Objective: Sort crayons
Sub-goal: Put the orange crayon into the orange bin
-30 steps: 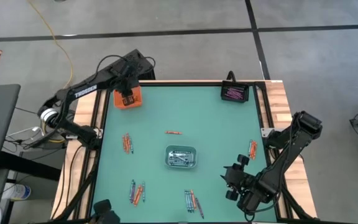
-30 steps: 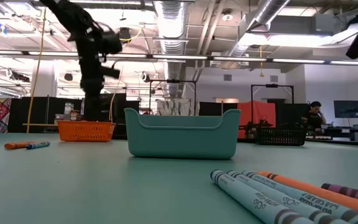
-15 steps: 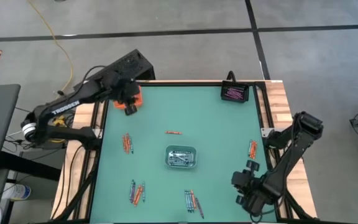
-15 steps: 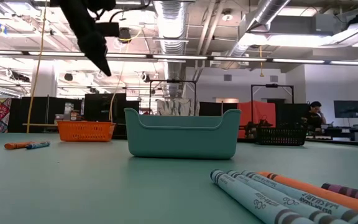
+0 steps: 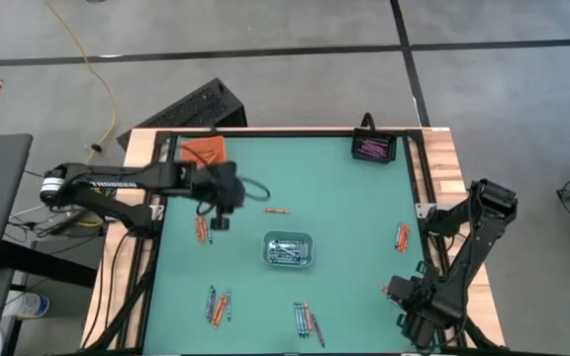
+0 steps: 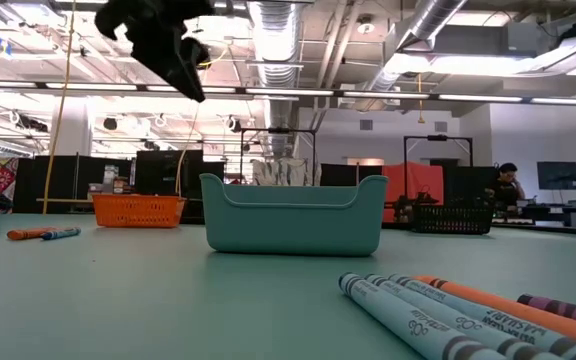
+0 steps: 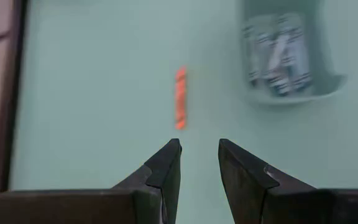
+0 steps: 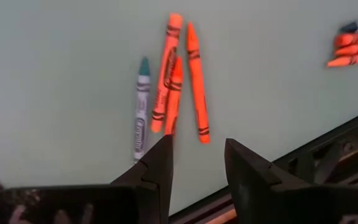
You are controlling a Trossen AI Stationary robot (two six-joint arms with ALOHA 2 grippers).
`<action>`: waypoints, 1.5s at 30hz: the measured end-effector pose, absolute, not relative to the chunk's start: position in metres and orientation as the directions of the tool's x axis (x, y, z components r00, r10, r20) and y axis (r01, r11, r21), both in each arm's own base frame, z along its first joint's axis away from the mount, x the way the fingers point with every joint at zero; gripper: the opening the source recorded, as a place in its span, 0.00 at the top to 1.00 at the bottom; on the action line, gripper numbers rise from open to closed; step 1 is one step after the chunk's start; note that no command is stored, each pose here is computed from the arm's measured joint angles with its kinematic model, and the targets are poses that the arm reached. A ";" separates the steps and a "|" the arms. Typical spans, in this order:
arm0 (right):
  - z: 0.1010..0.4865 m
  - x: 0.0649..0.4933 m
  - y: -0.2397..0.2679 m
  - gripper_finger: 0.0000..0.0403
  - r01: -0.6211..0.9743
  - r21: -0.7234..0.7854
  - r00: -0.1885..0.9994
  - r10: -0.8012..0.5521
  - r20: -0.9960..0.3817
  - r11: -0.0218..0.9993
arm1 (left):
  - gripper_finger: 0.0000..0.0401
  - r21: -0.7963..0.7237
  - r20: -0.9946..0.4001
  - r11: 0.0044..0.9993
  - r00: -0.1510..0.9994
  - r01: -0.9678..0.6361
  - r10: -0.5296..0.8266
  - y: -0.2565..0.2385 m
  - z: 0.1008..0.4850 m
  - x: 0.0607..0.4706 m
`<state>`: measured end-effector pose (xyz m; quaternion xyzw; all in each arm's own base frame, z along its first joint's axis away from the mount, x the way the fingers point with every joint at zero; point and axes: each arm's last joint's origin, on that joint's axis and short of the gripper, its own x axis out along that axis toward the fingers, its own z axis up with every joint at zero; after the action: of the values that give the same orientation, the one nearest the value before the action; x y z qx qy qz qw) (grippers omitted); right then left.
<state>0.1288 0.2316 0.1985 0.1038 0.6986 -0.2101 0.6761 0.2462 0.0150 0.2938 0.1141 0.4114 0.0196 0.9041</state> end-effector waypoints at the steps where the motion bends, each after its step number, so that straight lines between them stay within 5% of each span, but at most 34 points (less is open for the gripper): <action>1: 0.194 0.128 0.230 0.67 0.428 -0.154 -0.075 -0.135 -0.988 0.890 | 0.75 0.220 -0.738 0.972 0.665 0.085 0.109 0.007 0.292 0.250; 24: 0.146 0.128 0.209 0.68 0.411 -0.115 -0.136 -0.064 -0.989 0.904 | 0.75 0.201 -0.755 0.910 0.649 0.364 -0.093 -0.091 0.254 0.279; 39: 0.137 0.127 0.205 0.97 0.421 -0.095 -0.130 -0.043 -0.991 0.902 | 0.75 0.235 -0.733 0.888 0.672 0.394 -0.104 -0.112 0.256 0.274; 45: 0.142 0.129 0.204 0.99 0.433 -0.130 -0.152 -0.070 -0.986 0.892 | 0.75 0.267 -0.713 0.877 0.694 0.399 -0.098 -0.122 0.258 0.271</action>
<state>0.1294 0.2036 0.1416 0.1239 0.7329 -0.1968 0.6393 0.2706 -0.1221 0.2578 0.2053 0.3657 -0.1385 0.8972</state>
